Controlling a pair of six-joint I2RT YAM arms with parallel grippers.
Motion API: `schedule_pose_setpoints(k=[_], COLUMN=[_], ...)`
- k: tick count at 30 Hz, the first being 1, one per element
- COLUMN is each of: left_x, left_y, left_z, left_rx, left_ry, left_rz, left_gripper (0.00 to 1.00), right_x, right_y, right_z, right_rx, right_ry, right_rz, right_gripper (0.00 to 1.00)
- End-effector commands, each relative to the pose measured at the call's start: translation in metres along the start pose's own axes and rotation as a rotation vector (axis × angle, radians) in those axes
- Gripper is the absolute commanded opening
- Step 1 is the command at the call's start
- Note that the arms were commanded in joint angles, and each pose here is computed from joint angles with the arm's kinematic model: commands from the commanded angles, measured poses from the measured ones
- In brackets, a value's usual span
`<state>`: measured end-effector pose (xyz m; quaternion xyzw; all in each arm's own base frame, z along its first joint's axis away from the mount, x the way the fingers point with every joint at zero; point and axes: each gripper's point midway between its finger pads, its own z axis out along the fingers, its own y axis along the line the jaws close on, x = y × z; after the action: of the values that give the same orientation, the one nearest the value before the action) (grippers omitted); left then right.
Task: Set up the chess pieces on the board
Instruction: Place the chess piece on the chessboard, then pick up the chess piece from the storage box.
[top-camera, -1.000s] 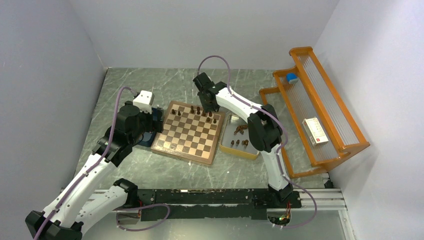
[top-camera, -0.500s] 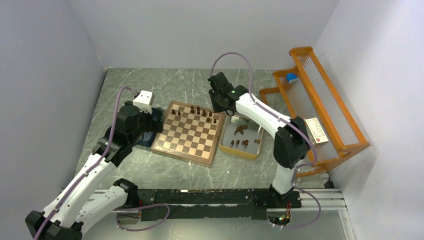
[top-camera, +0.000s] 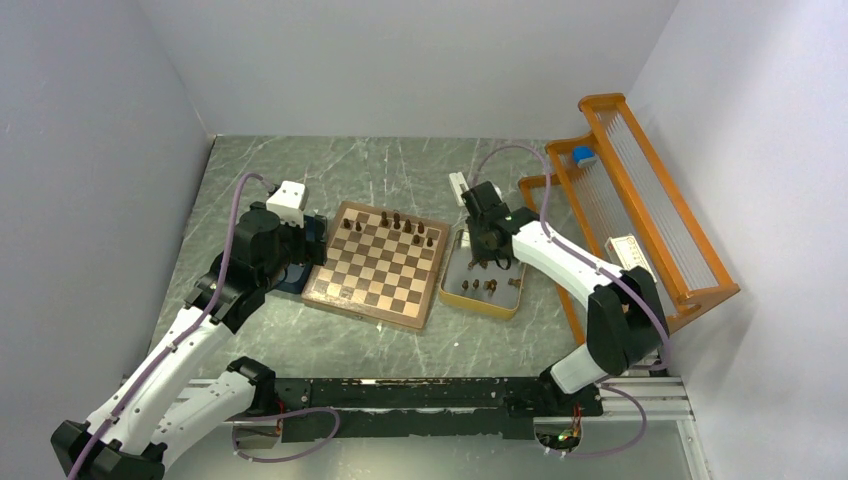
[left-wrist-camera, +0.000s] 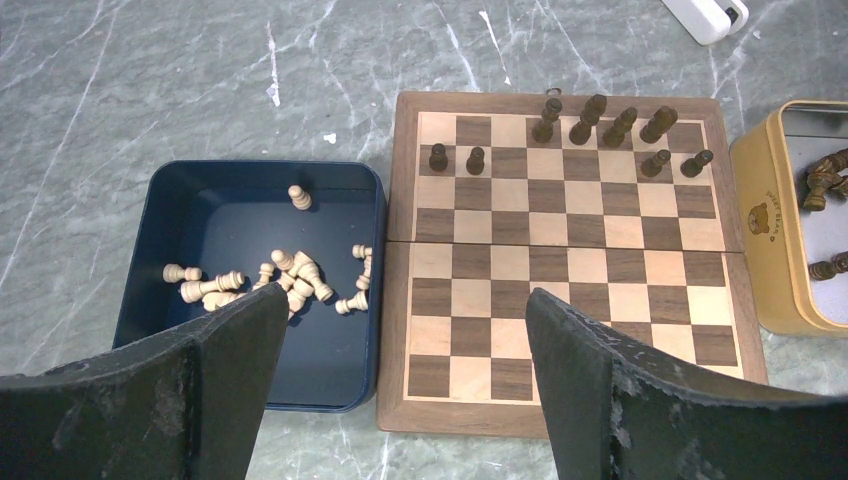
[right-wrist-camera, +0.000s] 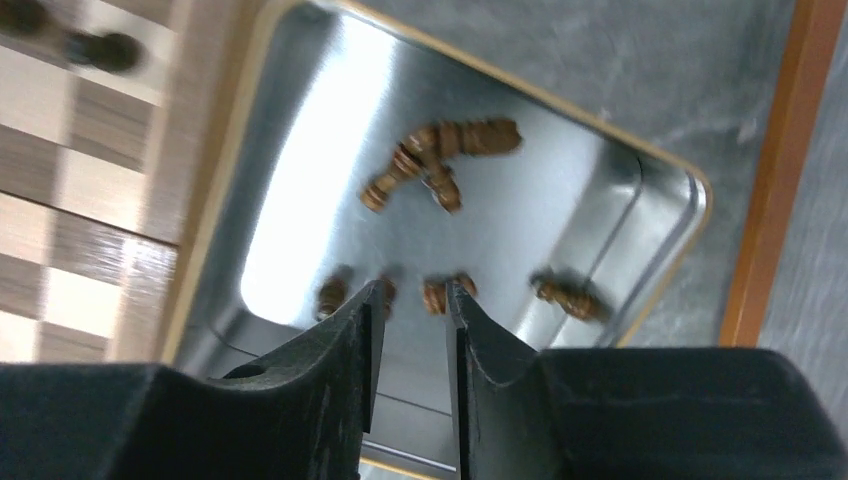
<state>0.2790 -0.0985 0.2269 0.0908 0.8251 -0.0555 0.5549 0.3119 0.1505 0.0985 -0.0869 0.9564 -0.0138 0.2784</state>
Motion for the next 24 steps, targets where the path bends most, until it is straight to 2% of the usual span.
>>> schedule_pose_setpoints(k=[1,14,24], left_x=[-0.009,-0.011,-0.009], left_y=[-0.004,-0.006,-0.005], left_z=[0.002,0.0,0.001], left_rx=[0.019,0.029,0.024], left_ry=[-0.037,-0.044,-0.038], left_rz=[0.002,-0.001,-0.001], left_gripper=[0.92,0.93,0.93], right_x=[0.021,0.06,0.07], right_y=[-0.024,-0.035,-0.034], right_z=[-0.001,0.018,0.031], right_rx=[0.045,0.026,0.008], right_ry=[0.025,0.092,0.14], right_rz=[0.067,0.11,0.118], right_gripper=[0.33,0.38,0.39])
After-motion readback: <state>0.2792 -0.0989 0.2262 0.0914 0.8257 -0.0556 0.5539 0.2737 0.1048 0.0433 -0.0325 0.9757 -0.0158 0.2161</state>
